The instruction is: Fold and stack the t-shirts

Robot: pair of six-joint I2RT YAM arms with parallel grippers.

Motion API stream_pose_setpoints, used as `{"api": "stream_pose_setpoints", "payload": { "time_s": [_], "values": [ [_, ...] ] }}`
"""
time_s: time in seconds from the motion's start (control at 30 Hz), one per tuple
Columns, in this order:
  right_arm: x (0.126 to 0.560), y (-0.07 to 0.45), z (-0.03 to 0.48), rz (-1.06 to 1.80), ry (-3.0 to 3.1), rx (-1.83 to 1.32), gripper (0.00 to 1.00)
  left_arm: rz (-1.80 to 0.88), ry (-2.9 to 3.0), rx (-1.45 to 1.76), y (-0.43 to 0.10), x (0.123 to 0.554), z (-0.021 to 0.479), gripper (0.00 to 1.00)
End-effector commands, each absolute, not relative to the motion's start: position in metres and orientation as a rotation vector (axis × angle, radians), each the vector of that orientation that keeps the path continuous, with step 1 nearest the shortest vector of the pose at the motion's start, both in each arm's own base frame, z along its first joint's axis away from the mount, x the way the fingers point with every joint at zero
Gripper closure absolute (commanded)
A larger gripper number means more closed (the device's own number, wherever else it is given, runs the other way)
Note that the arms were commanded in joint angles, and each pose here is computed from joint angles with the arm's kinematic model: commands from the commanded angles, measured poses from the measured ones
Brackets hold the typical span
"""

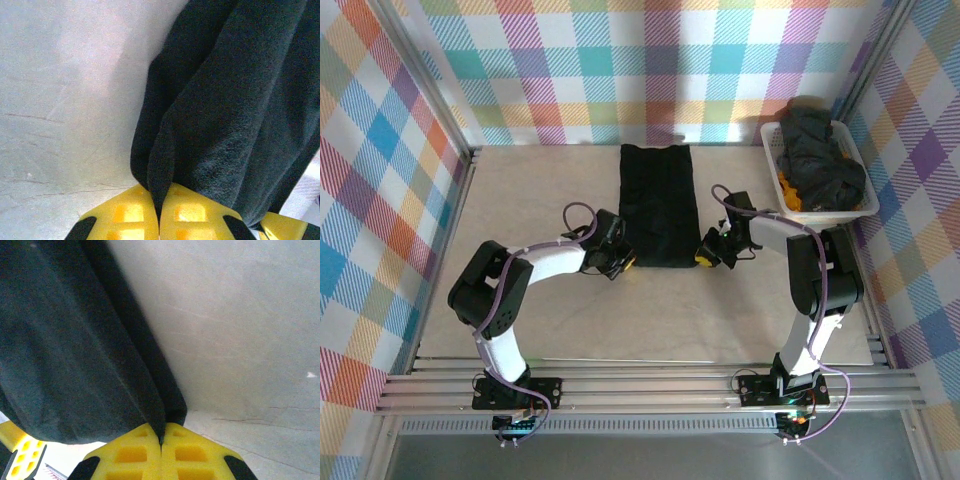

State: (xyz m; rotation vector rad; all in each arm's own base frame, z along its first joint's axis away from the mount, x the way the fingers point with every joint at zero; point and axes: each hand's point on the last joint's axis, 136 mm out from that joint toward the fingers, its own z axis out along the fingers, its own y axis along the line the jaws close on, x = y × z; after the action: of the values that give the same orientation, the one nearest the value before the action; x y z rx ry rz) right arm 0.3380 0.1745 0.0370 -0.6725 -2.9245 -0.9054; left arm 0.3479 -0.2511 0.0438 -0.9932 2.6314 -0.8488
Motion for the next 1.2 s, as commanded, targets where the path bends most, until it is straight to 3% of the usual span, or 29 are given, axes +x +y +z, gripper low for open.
{"api": "stream_pose_setpoints", "payload": {
  "time_s": [0.0,0.13,0.3,0.47,0.73,0.9,1.17],
  "values": [
    [0.364,0.180,0.090,-1.009,-3.015,-0.629,1.00,-0.937,2.521,-0.885,-0.250,0.378,0.107,1.00],
    [0.393,0.177,0.147,-1.100,-3.073,-0.626,1.00,-1.023,2.444,-0.813,-0.247,0.405,0.169,1.00],
    [0.401,0.181,0.186,-1.203,-3.068,-0.605,1.00,-1.075,2.434,-0.776,-0.247,0.404,0.199,1.00],
    [0.363,0.192,0.167,-1.232,-2.976,-0.566,1.00,-1.107,2.538,-0.754,-0.256,0.363,0.166,1.00],
    [0.243,0.197,0.087,-1.040,-2.877,-0.481,1.00,-0.986,2.751,-0.738,-0.247,0.237,0.075,1.00],
    [0.190,0.195,0.059,-0.969,-2.843,-0.469,1.00,-0.920,2.816,-0.756,-0.237,0.172,0.033,1.00],
    [0.162,0.187,0.045,-0.853,-2.881,-0.464,1.00,-0.892,2.772,-0.779,-0.230,0.152,0.022,1.00]
  ]
}}
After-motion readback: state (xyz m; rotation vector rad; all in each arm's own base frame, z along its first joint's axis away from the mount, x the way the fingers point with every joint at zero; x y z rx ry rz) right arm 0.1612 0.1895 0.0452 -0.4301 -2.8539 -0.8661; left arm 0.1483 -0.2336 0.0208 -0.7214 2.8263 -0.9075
